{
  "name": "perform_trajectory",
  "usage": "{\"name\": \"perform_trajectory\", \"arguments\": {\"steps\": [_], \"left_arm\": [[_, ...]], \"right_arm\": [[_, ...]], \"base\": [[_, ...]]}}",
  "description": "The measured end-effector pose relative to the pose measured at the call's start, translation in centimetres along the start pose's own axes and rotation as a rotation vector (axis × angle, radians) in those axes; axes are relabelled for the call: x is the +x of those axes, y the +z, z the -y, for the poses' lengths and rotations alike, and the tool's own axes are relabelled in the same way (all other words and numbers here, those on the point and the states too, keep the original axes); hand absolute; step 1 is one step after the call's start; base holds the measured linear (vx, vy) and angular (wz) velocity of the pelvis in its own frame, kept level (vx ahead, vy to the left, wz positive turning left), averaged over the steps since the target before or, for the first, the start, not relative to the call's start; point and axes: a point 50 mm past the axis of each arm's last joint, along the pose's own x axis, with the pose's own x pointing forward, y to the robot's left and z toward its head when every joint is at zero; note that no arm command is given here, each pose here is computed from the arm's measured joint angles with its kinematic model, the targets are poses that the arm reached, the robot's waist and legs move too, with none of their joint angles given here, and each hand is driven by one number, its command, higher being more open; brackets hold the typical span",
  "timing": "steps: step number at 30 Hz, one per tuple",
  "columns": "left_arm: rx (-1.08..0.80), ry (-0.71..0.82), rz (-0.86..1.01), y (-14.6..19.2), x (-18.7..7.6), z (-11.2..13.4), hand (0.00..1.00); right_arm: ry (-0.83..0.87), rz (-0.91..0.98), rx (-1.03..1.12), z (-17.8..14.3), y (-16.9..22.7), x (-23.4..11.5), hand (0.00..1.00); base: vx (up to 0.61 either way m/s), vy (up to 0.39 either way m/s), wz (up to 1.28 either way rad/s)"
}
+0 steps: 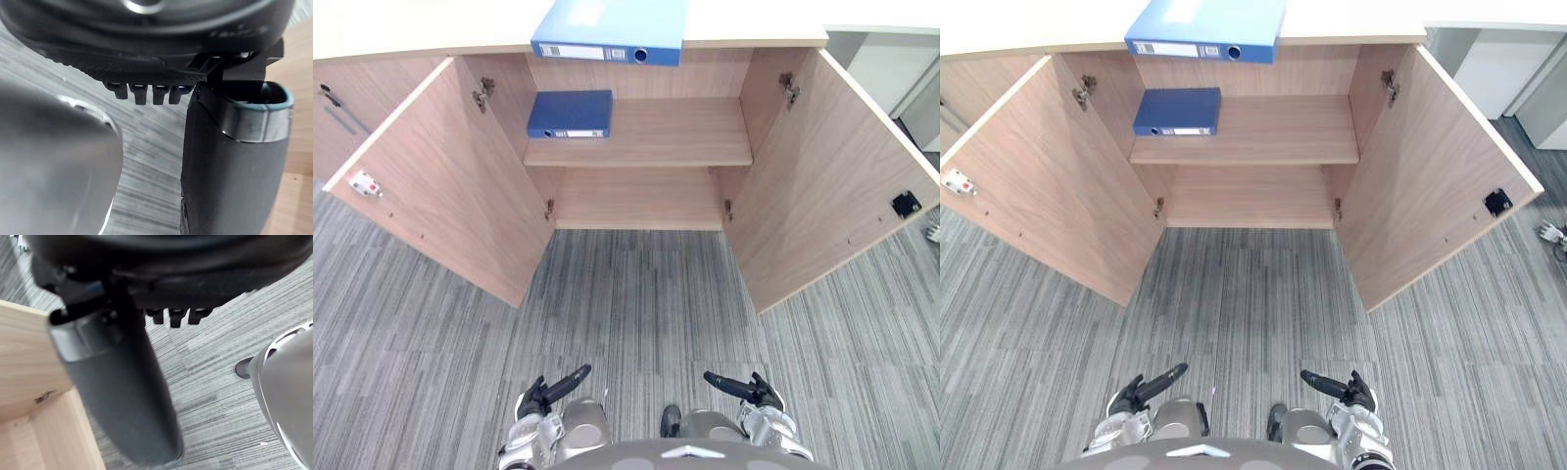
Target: Walk over to the cabinet, pick up the folder, carry it to the office cabinet, place the folder inside the office cabinet, then close the office cabinet door
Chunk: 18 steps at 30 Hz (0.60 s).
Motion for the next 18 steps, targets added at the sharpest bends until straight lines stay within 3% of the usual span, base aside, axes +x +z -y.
{"name": "perform_trajectory", "arguments": {"steps": [10, 15, 18], "left_arm": [[-0.029, 0.032, 0.02, 0.6, 0.2, -1.2, 1.0], [-0.016, 0.054, -0.02, 0.0, 0.2, -2.0, 1.0], [-0.035, 0.04, -0.027, -0.2, 0.2, -1.2, 1.0]], "right_arm": [[-0.014, -0.085, 0.05, -0.6, -2.7, -0.6, 1.0], [-0.01, -0.069, 0.063, -0.7, -2.1, -0.5, 1.0], [0.009, -0.036, 0.063, -0.9, -1.3, -0.4, 1.0]], "base": [[0.41, 0.192, -0.29], [0.47, 0.205, -0.16], [0.45, -0.006, 0.11]]}}
